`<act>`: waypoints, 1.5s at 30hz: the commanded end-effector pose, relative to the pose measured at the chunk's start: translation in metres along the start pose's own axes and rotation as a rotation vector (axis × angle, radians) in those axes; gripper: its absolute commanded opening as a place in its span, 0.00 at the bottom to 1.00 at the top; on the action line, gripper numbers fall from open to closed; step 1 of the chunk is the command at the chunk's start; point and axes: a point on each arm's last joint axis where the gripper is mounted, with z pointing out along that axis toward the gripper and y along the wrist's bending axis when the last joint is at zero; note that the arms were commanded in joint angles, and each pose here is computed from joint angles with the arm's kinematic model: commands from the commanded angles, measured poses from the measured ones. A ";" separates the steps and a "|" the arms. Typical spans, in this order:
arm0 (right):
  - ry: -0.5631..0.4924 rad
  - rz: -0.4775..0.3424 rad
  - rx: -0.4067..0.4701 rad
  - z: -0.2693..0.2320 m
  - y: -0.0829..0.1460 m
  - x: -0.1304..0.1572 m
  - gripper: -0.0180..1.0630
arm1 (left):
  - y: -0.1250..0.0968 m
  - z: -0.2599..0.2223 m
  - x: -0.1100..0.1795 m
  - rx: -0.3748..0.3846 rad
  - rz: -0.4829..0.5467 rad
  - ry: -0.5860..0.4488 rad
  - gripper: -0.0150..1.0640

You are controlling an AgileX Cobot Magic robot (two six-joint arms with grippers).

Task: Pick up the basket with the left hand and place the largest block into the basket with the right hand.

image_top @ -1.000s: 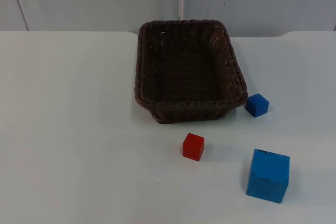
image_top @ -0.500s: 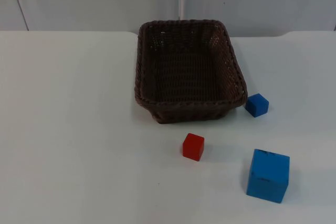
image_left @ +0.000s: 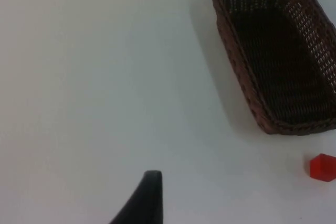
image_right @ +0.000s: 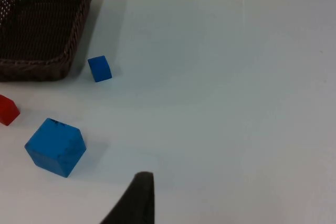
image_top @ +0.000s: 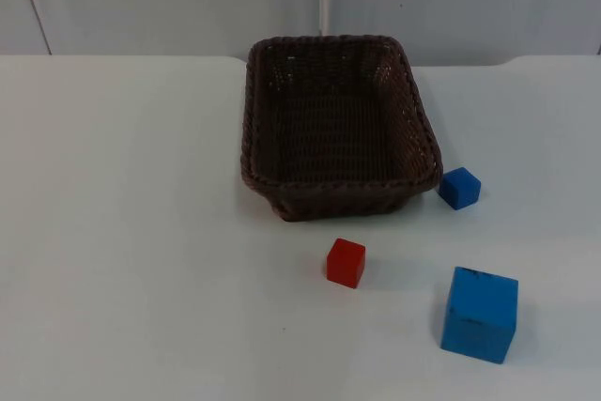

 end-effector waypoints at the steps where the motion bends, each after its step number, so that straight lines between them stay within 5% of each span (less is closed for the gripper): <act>1: -0.010 0.004 0.004 0.000 0.000 0.000 0.99 | -0.001 0.004 -0.008 0.017 -0.006 -0.007 0.92; 23: -0.010 0.002 0.000 0.000 0.001 0.000 0.99 | 0.005 0.075 -0.052 0.163 -0.064 0.076 0.92; 35: -0.010 0.002 0.000 0.000 0.001 0.000 0.99 | 0.019 0.130 -0.069 0.174 -0.110 0.161 0.92; 45: -0.010 0.001 -0.002 0.000 0.001 0.000 0.99 | 0.001 0.183 -0.079 0.224 -0.060 0.220 0.92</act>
